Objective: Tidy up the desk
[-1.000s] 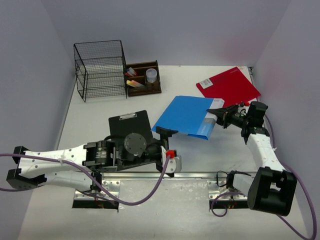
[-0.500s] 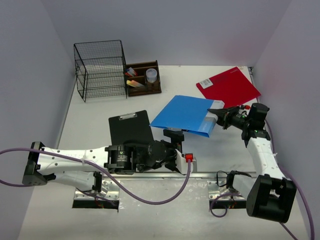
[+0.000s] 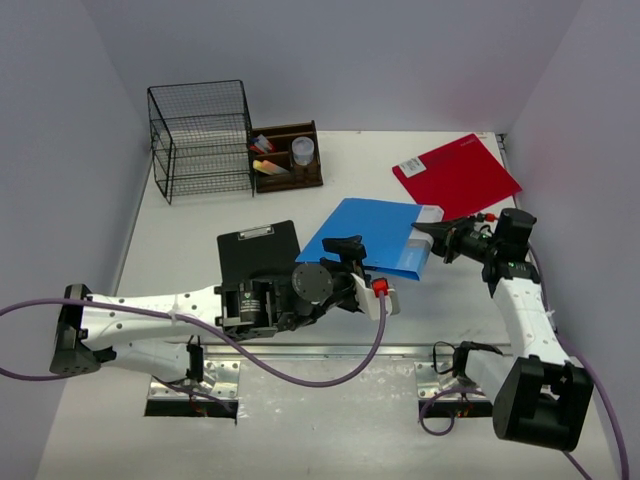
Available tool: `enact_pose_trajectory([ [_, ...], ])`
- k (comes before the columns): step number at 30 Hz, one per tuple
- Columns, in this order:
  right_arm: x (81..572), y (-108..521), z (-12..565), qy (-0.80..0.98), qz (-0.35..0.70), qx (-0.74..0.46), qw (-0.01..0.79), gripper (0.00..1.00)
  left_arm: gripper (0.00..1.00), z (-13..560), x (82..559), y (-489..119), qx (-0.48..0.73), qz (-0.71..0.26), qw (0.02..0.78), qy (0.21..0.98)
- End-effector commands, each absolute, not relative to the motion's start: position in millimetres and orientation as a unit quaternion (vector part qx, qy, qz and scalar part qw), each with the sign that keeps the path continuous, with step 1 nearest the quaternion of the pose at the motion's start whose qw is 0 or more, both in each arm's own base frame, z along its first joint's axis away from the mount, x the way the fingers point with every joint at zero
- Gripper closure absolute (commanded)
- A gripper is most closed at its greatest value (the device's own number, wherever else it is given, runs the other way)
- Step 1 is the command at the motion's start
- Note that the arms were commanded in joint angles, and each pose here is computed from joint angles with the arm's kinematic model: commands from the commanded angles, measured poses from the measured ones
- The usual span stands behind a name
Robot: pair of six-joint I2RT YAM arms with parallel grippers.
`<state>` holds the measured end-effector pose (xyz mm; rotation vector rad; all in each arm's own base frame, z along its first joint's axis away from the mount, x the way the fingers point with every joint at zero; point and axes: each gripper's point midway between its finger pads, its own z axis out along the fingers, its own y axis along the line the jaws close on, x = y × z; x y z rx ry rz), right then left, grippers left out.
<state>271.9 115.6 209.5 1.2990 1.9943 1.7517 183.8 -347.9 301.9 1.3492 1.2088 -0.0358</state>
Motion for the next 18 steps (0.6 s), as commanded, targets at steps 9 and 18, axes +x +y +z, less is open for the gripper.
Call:
enact_pose_trajectory([
  [9, 253, 154, 236, 0.691, 0.632, 0.345, 0.065, 1.0, 0.55, 311, 210, -363, 0.585, -0.085, 0.598, 0.541],
  [18, 249, 164, 229, 0.704, 0.627, 0.33, 0.046, 1.0, 0.99, 324, 205, -361, 0.582, -0.101, 0.617, 0.521],
])
